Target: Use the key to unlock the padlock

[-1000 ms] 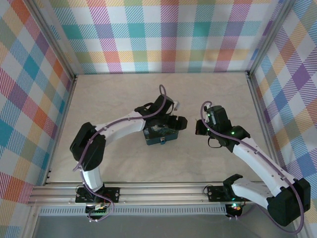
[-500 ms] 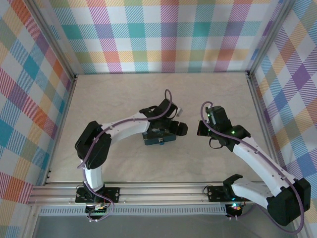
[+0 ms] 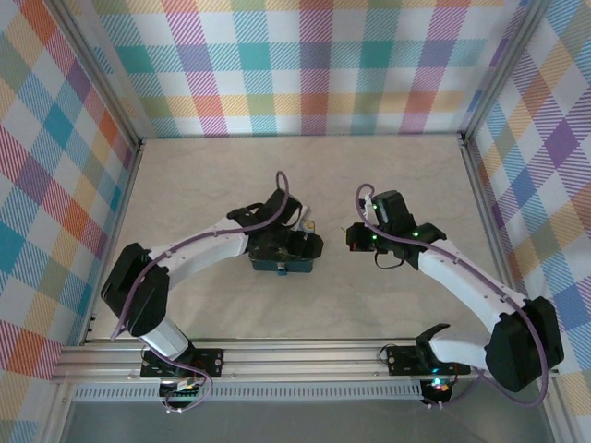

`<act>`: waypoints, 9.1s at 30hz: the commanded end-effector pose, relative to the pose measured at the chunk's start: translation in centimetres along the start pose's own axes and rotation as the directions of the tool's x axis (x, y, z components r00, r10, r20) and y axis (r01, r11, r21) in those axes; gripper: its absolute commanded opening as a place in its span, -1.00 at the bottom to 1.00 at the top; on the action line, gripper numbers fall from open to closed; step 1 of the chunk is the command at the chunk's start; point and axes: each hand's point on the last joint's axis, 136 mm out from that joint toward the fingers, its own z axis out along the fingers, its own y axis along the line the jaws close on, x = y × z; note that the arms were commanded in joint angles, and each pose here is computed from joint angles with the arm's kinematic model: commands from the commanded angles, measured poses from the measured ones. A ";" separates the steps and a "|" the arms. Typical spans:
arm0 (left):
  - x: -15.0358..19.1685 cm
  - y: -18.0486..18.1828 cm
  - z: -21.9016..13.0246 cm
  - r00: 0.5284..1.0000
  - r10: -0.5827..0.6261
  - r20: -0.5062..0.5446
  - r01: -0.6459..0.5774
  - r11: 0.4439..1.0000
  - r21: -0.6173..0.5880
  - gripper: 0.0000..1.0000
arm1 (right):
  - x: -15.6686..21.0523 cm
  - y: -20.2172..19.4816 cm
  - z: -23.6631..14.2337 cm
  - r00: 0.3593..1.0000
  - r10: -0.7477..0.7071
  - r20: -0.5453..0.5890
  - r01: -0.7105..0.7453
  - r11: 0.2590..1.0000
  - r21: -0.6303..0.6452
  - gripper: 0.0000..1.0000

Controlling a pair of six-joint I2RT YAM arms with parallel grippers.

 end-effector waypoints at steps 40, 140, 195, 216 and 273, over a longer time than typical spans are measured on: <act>-11.1 4.8 -0.9 0.964 0.144 0.222 -0.117 0.985 -0.130 0.67 | -2.2 4.0 2.8 0.998 -0.047 -0.031 0.038 0.968 -0.247 -1.00; -2.3 7.5 6.1 0.902 -0.187 0.389 0.192 0.981 0.026 -0.24 | -1.9 4.7 14.4 0.987 0.069 -0.143 -0.117 0.927 -0.355 -1.00; -2.0 2.3 0.3 0.860 -0.492 0.137 0.433 0.844 0.317 -0.54 | 5.4 5.2 9.2 0.893 -0.378 0.244 0.434 0.865 -0.251 -1.00; -1.9 2.4 -0.3 0.846 -0.522 0.111 0.471 0.829 0.302 -0.54 | 3.9 6.7 9.4 0.869 -0.382 0.315 0.461 0.856 -0.234 -0.99; -1.5 2.5 -0.3 0.843 -0.528 0.103 0.479 0.824 0.303 -0.54 | 3.1 7.4 9.8 0.854 -0.388 0.346 0.480 0.845 -0.237 -0.97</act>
